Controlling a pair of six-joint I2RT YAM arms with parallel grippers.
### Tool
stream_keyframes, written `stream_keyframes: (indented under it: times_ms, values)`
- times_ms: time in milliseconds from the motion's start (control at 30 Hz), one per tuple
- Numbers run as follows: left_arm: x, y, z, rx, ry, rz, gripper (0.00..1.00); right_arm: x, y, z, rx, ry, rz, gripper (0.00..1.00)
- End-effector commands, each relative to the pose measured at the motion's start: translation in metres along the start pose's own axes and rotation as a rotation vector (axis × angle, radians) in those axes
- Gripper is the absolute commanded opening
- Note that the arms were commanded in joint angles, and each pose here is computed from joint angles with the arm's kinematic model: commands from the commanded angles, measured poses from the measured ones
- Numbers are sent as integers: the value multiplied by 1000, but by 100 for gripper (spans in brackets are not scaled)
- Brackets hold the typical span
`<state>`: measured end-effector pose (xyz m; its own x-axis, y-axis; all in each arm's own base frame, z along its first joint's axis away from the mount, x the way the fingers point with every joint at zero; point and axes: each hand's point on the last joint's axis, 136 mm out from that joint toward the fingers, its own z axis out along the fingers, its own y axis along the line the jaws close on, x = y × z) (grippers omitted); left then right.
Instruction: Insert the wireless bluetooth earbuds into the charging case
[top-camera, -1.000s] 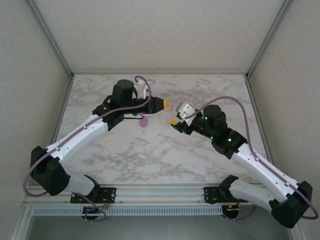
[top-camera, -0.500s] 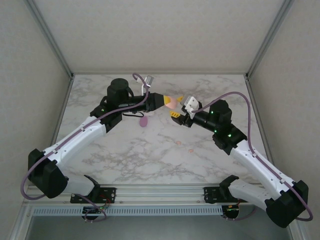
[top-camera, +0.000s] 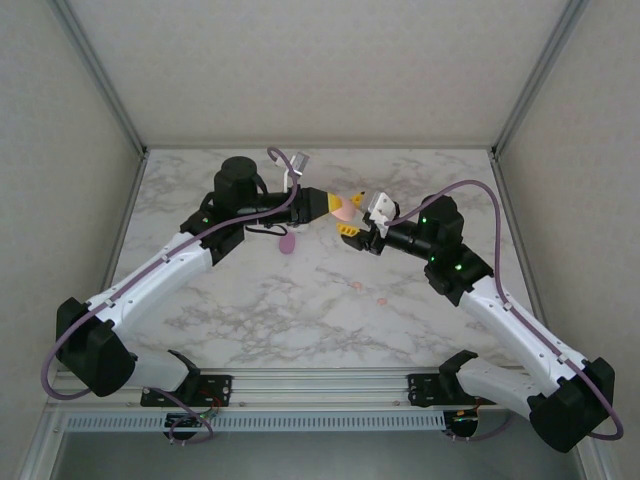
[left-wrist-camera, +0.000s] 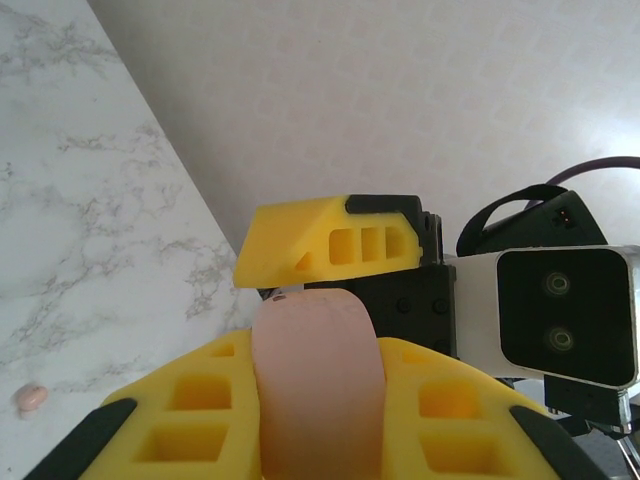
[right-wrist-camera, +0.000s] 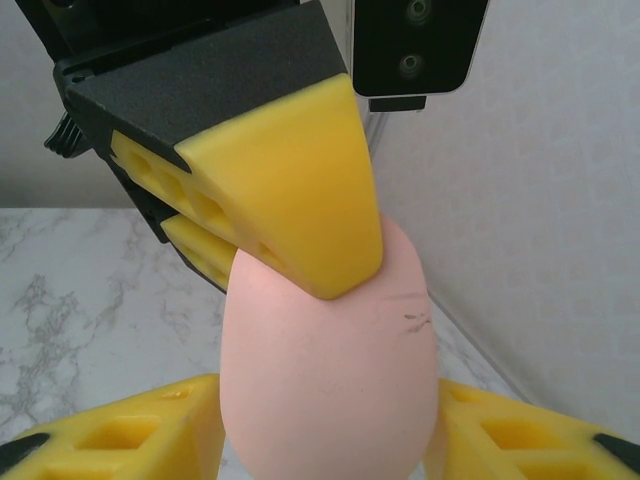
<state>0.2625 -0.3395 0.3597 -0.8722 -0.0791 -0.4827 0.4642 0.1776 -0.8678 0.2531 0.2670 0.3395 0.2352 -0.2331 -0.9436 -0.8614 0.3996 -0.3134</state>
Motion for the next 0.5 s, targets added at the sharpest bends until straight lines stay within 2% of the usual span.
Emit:
stream_keyframes:
  times_ms: [0, 300, 467]
  values:
    - [-6, -23, -6, 46, -10, 38, 9, -23, -10, -8, 37, -47, -59, 48]
    - [-8, -23, -6, 36, -14, 30, 9, -24, -17, -13, 94, -61, -75, 52]
    - [-8, -23, -4, 36, -12, 28, 9, -24, -14, -11, 74, -64, -75, 48]
